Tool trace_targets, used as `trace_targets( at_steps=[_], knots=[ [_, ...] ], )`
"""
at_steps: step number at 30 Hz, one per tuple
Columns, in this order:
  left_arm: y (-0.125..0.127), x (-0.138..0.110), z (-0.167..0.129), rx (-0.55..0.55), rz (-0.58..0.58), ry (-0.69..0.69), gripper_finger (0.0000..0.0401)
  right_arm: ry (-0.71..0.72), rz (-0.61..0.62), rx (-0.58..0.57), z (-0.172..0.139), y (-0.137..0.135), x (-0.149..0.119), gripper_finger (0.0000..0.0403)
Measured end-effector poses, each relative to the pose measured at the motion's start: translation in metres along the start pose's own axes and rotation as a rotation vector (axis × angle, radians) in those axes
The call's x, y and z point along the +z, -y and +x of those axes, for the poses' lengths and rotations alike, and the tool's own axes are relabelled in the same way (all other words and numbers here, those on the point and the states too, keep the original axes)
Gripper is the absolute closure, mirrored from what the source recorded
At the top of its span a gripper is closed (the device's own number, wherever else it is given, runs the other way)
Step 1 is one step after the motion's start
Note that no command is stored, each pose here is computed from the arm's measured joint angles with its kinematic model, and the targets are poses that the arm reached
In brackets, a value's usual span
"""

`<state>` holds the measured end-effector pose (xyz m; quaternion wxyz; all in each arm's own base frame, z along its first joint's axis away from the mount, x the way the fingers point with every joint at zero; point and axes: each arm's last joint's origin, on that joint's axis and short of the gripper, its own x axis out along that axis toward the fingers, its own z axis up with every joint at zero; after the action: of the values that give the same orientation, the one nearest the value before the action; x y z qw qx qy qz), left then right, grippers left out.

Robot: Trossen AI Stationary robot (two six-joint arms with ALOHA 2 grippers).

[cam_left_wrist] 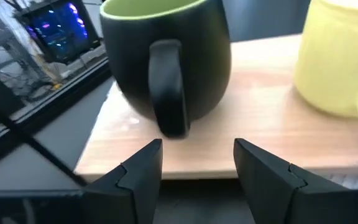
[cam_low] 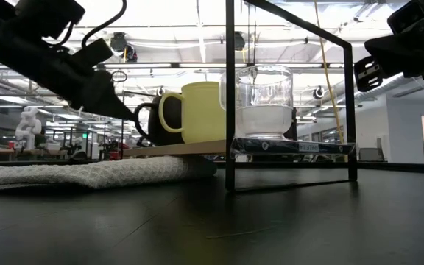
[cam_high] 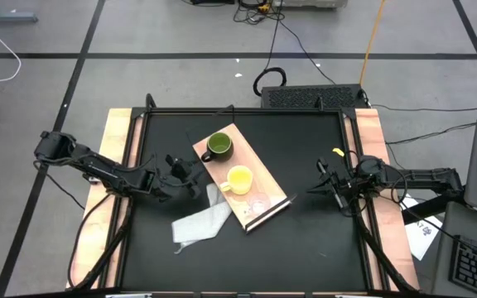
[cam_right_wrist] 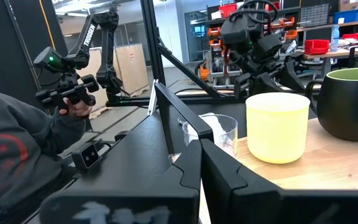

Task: Stack small to large cups/mugs on shelf
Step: Return to Home Position

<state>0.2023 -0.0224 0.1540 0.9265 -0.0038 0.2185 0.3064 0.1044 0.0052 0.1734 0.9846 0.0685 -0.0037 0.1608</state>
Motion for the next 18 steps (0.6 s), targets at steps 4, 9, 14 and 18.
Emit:
trace_targets(
  at_steps=[4,9,14,18],
  knots=[
    [0.001,-0.006,-0.004,0.042,0.046,-0.02,0.0201,0.0,0.001,0.0,0.0,0.0,0.0,0.0403],
    [0.001,-0.008,-0.01,0.03,0.05,-0.036,0.022,0.0,0.0,0.0,0.0,0.0,0.0,0.0403],
    [-0.001,-0.007,-0.025,-0.014,0.067,-0.038,0.0307,0.0,0.0,0.0,0.0,0.0,0.0,0.0403],
    [-0.006,-0.008,-0.04,-0.005,0.051,-0.033,0.0389,-0.001,0.0,0.0,0.0,0.0,0.0,0.0403]
  ],
)
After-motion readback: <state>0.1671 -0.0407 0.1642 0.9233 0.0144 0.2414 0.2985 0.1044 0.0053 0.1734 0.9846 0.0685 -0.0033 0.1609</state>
